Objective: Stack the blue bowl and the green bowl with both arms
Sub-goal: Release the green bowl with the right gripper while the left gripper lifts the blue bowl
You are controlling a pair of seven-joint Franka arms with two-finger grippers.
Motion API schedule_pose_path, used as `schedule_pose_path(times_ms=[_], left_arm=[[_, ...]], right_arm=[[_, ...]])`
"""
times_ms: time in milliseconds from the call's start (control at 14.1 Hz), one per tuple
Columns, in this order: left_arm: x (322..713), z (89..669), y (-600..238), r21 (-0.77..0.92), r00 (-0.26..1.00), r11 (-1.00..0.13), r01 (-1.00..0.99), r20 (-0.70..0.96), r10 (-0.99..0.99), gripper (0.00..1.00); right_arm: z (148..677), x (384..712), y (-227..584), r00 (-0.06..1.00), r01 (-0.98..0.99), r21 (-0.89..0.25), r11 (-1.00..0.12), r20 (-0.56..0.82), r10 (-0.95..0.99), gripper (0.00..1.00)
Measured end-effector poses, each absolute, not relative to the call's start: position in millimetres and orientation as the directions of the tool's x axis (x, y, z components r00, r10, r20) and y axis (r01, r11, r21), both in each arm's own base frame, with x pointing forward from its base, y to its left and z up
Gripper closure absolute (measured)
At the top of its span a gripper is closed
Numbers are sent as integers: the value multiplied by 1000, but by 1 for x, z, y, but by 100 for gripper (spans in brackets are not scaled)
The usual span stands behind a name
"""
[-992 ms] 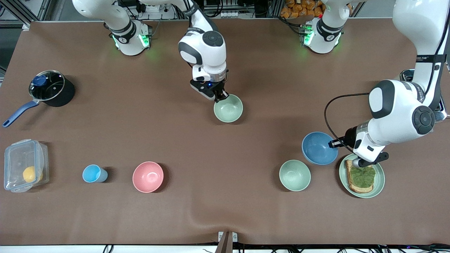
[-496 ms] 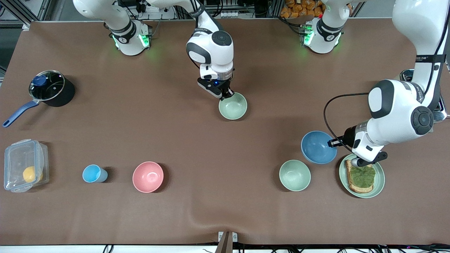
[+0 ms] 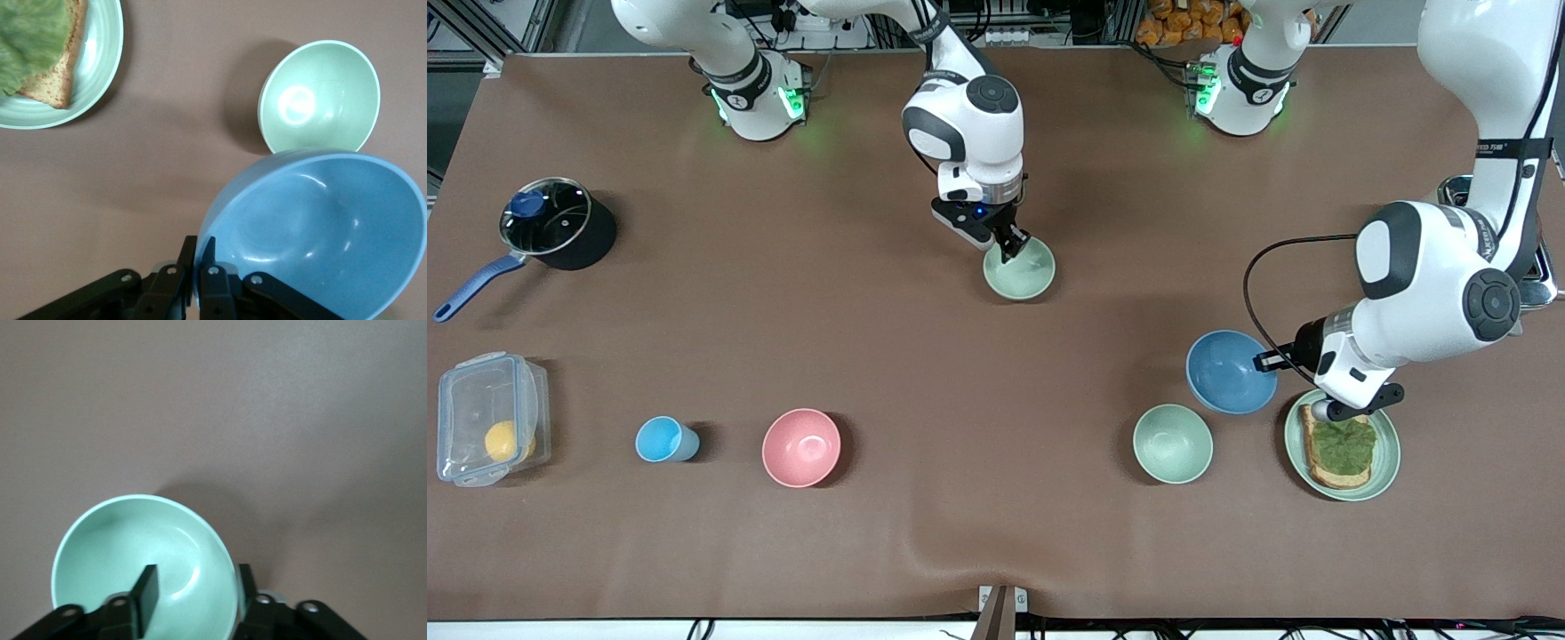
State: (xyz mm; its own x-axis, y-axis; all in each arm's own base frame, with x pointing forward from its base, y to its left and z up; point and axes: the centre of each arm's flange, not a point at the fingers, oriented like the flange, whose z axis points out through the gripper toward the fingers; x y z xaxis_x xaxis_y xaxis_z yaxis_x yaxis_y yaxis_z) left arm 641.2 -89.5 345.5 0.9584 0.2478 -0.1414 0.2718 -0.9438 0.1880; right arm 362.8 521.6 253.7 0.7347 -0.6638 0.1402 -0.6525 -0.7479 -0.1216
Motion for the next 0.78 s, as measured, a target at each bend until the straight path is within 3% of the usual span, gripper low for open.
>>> schedule_pose_path(times_ms=[283,780], left_arm=[[638,346,-106,188,951,-938,292,-156,265,95],[627,341,-147,184,943,-933,308,-191,274,95]], right_arm=[[267,396,508,664,-728,-141,-671,98,-741,0],[267,474,435,517,-856,-86,-510,-105,-850,0]])
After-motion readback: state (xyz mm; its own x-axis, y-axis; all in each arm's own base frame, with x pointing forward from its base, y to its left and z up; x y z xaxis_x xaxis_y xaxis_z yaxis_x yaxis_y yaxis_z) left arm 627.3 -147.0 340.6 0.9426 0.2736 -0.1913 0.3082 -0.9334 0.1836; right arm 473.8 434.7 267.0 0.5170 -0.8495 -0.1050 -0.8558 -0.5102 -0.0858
